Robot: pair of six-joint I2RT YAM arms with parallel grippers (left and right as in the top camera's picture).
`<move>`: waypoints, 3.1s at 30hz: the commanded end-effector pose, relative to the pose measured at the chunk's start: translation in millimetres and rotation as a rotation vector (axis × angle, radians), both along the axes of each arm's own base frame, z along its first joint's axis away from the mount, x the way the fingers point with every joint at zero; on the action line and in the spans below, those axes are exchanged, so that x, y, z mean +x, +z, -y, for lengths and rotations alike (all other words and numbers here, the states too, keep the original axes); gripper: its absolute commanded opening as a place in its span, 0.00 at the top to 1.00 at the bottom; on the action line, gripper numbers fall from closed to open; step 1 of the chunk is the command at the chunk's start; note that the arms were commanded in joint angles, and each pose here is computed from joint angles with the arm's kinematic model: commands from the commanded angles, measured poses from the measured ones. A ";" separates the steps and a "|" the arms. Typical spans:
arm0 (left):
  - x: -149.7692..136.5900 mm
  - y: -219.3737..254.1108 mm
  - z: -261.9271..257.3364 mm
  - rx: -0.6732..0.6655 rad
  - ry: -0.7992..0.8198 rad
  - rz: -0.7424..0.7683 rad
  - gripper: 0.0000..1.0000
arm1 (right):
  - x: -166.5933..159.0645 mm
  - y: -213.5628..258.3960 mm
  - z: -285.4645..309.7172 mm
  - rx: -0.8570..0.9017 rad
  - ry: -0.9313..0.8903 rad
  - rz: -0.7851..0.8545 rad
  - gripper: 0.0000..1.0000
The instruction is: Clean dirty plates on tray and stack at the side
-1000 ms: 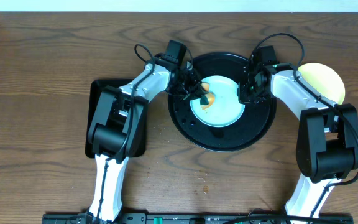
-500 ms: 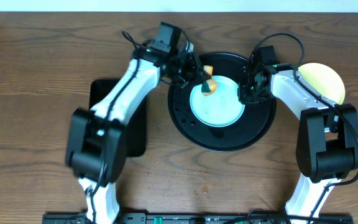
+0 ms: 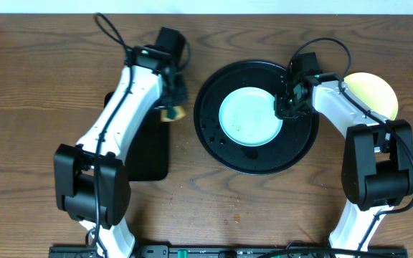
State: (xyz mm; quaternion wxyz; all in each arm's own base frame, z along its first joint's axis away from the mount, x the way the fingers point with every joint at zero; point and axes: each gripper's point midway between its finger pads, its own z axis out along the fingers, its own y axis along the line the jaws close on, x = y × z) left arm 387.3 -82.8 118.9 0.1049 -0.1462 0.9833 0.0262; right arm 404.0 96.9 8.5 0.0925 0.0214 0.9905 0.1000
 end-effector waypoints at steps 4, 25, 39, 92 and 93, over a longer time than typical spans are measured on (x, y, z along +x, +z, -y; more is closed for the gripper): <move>-4.3 -6.9 -69.0 0.202 0.079 -0.016 0.92 | -6.0 -7.8 -9.9 -0.009 0.034 -0.005 0.80; -39.0 -66.9 -97.9 0.220 0.134 -0.122 0.55 | 14.9 20.5 -10.8 -0.040 0.075 0.147 0.99; -38.7 -66.9 -97.8 0.220 0.134 -0.121 0.15 | 22.3 132.5 18.4 -0.182 0.045 0.421 0.99; -38.7 -66.9 -97.8 0.220 0.134 -0.121 0.11 | -11.4 148.4 -36.0 -0.023 0.149 0.392 0.99; -38.7 -66.9 -98.0 0.220 0.134 -0.121 0.11 | -11.6 143.0 -34.9 0.015 0.155 0.370 0.99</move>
